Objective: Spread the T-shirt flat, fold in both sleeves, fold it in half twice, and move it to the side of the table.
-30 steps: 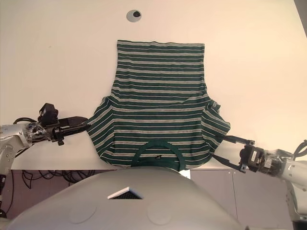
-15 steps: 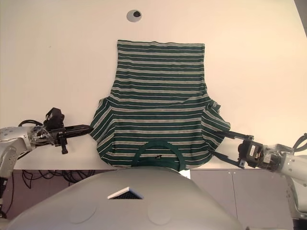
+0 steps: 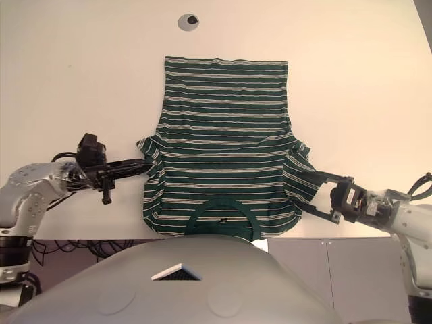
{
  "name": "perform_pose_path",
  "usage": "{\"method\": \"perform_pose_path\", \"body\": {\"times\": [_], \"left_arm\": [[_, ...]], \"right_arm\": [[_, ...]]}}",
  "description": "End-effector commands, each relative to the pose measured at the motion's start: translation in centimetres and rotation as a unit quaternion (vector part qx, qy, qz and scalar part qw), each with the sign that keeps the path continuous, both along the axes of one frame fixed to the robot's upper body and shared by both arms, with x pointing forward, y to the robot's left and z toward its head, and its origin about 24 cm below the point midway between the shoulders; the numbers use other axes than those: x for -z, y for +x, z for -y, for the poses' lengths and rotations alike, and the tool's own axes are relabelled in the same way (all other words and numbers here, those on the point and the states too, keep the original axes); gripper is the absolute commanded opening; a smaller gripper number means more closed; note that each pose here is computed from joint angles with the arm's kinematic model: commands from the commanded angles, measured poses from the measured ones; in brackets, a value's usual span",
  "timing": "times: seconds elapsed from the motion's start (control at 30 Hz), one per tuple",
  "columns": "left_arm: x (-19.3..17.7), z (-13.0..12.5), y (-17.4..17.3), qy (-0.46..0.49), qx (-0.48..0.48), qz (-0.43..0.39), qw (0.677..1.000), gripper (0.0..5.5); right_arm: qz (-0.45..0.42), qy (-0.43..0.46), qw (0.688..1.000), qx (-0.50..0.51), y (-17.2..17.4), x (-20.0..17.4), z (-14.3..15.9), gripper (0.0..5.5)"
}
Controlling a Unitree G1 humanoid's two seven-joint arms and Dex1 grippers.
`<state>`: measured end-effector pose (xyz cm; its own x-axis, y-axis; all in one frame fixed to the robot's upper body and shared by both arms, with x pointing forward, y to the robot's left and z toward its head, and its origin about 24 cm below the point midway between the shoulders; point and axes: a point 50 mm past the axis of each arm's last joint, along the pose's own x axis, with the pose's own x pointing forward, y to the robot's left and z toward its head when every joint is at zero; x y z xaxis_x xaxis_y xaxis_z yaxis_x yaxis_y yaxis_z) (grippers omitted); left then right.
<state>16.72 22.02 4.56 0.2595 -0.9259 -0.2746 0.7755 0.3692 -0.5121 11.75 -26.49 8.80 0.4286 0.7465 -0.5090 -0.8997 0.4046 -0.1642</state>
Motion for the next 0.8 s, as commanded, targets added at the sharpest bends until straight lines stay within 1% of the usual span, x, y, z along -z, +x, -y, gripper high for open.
{"method": "perform_pose_path", "body": {"times": [0.03, 0.1, 0.23, 0.37, 0.43, 0.5, 0.63, 0.8], "left_arm": [[0.0, 1.9, 0.5, -0.010, 0.021, 0.008, 1.000, 0.01], [0.0, 2.7, 0.8, -0.017, 0.026, 0.008, 0.999, 0.01], [0.3, 4.1, 1.3, -0.025, 0.025, 0.007, 0.999, 0.01], [1.4, 5.0, 1.3, -0.010, 0.025, -0.008, 1.000, 0.01], [1.6, 5.1, 1.2, 0.002, 0.024, -0.006, 1.000, 0.22], [1.6, 5.2, 1.2, 0.005, 0.023, -0.006, 1.000, 0.47], [1.4, 5.5, 1.0, 0.004, 0.029, -0.010, 1.000, 1.04], [0.7, 5.7, 0.8, -0.006, 0.036, -0.008, 0.999, 1.72]], "right_arm": [[0.003, 0.009, 0.997, 0.071, 1.2, 0.2, 1.1, 2.87], [-0.016, 0.037, 0.993, 0.111, 1.4, 0.2, 1.5, 2.87], [-0.079, 0.105, 0.973, 0.188, 1.1, 0.3, 2.3, 2.87], [-0.181, 0.136, 0.946, 0.234, -0.1, 1.1, 2.9, 2.87], [-0.216, 0.155, 0.933, 0.242, -0.7, 1.1, 2.6, 2.87], [-0.232, 0.161, 0.925, 0.253, -0.8, 0.9, 2.6, 2.87], [-0.271, 0.139, 0.911, 0.280, -0.7, 1.0, 3.0, 2.87], [-0.281, 0.131, 0.901, 0.304, -0.3, 1.0, 3.8, 2.87]]}}
